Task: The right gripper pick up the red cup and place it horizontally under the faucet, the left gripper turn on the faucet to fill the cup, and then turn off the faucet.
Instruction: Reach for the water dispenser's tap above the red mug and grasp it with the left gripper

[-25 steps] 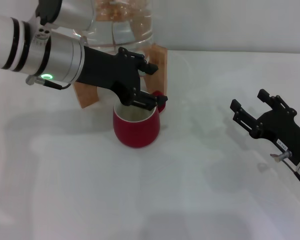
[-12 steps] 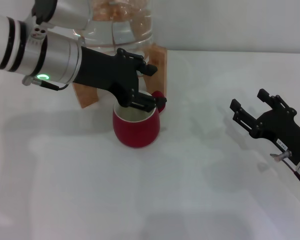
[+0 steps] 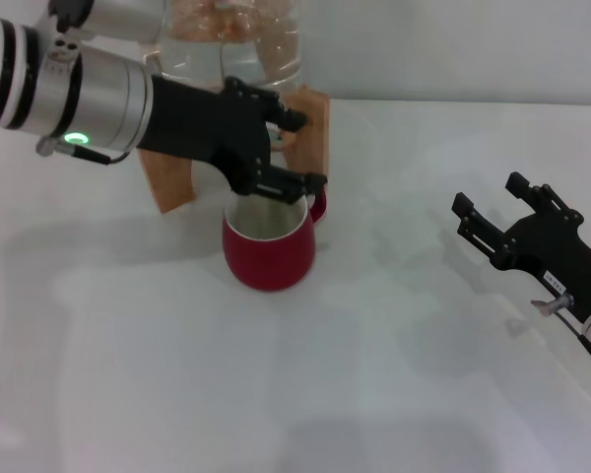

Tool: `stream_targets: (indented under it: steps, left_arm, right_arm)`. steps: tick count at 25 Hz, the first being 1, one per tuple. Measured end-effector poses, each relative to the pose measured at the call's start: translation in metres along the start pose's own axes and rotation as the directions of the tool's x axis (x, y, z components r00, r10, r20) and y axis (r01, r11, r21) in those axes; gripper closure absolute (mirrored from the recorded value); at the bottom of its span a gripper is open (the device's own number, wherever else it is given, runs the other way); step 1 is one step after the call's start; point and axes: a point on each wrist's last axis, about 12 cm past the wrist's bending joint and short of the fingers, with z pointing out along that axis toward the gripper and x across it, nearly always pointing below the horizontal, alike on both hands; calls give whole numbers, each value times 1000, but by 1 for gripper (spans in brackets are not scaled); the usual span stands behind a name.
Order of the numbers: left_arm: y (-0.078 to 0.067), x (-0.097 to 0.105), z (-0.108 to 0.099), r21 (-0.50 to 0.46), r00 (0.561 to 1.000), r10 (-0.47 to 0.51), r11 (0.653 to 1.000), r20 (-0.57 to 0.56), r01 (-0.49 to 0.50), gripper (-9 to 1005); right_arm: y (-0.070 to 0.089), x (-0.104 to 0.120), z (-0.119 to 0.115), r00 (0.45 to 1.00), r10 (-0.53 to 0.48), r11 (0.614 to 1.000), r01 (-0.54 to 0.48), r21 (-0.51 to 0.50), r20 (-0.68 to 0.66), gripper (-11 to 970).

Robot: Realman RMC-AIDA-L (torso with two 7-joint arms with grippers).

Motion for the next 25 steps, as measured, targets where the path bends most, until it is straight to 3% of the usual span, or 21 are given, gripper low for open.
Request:
stream_targets:
  steps: [10, 25]
  left_arm:
    - [1, -4, -8, -54, 997, 0, 999, 79, 4, 239]
    - [-29, 27, -38, -131, 988, -73, 987, 133, 90, 239]
  right_arm:
    - [-1, 0, 0, 1000, -1, 1000, 1, 3, 1, 156]
    - [2, 1, 1, 1000, 2, 1000, -2, -2, 0, 157]
